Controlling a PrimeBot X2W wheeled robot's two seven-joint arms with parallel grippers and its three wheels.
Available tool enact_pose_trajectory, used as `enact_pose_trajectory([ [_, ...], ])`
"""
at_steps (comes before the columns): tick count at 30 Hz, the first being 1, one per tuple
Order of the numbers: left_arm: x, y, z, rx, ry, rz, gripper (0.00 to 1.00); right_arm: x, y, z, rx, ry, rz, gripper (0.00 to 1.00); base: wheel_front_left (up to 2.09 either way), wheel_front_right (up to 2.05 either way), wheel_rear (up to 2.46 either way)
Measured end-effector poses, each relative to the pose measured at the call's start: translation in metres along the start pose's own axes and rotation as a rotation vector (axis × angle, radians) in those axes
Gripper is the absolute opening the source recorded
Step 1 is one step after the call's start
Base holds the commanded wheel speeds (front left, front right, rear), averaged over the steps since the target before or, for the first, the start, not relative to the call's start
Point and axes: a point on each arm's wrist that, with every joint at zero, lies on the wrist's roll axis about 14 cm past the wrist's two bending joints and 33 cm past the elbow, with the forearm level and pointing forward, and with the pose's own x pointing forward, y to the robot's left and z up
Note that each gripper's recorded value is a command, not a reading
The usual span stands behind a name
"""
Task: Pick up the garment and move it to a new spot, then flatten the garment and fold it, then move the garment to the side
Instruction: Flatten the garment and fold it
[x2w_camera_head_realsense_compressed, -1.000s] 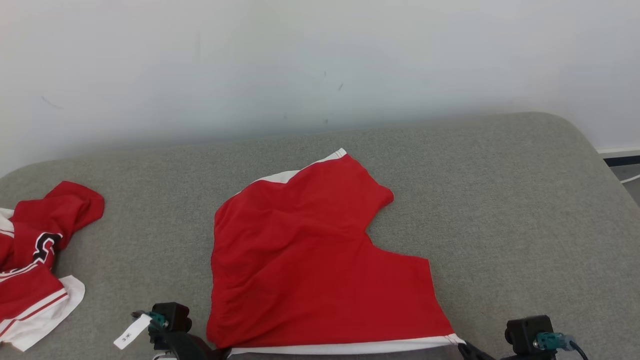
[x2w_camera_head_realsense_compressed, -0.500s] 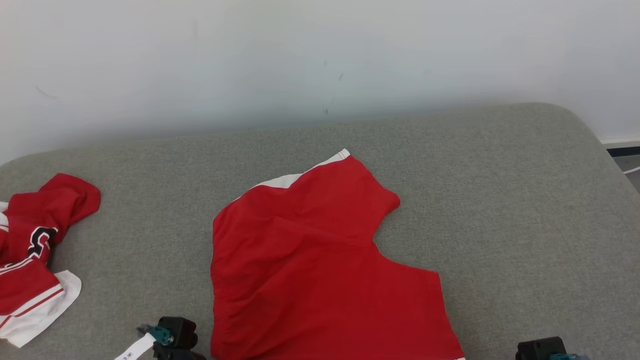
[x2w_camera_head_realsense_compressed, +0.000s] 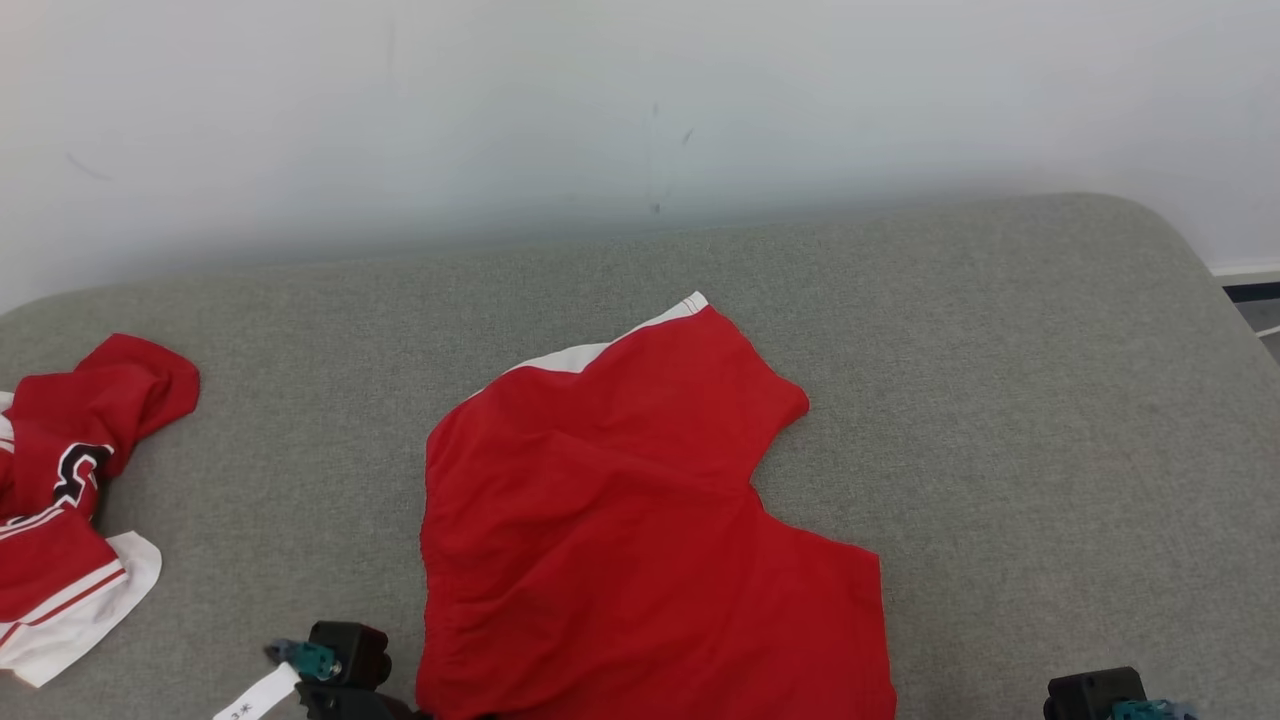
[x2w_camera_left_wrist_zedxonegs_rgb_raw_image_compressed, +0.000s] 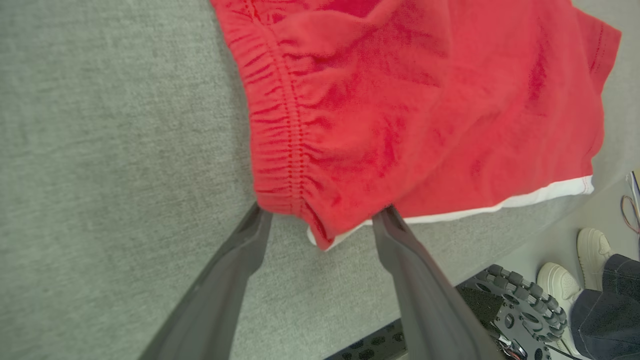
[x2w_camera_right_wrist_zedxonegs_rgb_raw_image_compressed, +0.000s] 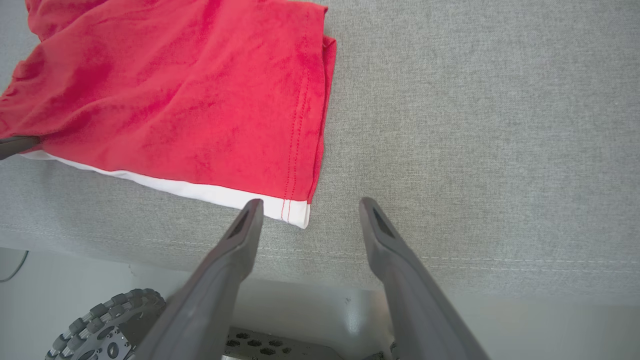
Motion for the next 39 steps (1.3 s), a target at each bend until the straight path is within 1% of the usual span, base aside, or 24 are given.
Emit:
enact_pose_trajectory([
  [8,-0.012,0.006,0.001,-0.057,-0.057,0.047,1.0,-0.004,-0.005,0.008,-0.001,-0.027,-0.018,1.0,0.0,0.0,0.0],
  [12,-0.023,0.016,0.008,-0.081,-0.118,0.095,1.0,-0.007,-0.012,0.023,-0.004,-0.095,-0.047,1.0,0.0,0.0,0.0],
  [14,-0.031,0.021,0.021,-0.093,-0.186,0.121,1.0,-0.008,-0.01,0.038,-0.01,-0.15,-0.04,1.0,0.0,0.0,0.0],
  [20,-0.071,0.039,0.084,-0.124,-0.519,0.221,1.0,-0.014,0.007,0.097,0.011,-0.406,-0.004,1.0,0.0,0.0,0.0],
  [24,-0.096,0.041,0.11,-0.07,-0.678,0.264,1.0,-0.02,0.025,0.125,0.013,-0.546,0.041,1.0,0.0,0.0,0.0],
  [26,-0.11,0.042,0.12,-0.056,-0.761,0.293,1.0,-0.021,0.021,0.13,-0.015,-0.595,0.018,1.0,0.0,0.0,0.0],
  [30,-0.128,0.042,0.127,-0.005,-0.849,0.337,1.0,-0.024,0.021,0.134,-0.043,-0.649,0.016,1.0,0.0,0.0,0.0],
  [34,-0.133,0.04,0.12,0.024,-0.862,0.358,1.0,-0.028,0.02,0.138,-0.05,-0.698,0.019,1.0,0.0,0.0,0.0],
  [39,-0.132,0.039,0.111,0.057,-0.847,0.367,1.0,-0.028,0.001,0.134,-0.045,-0.716,-0.03,1.0,0.0,0.0,0.0],
])
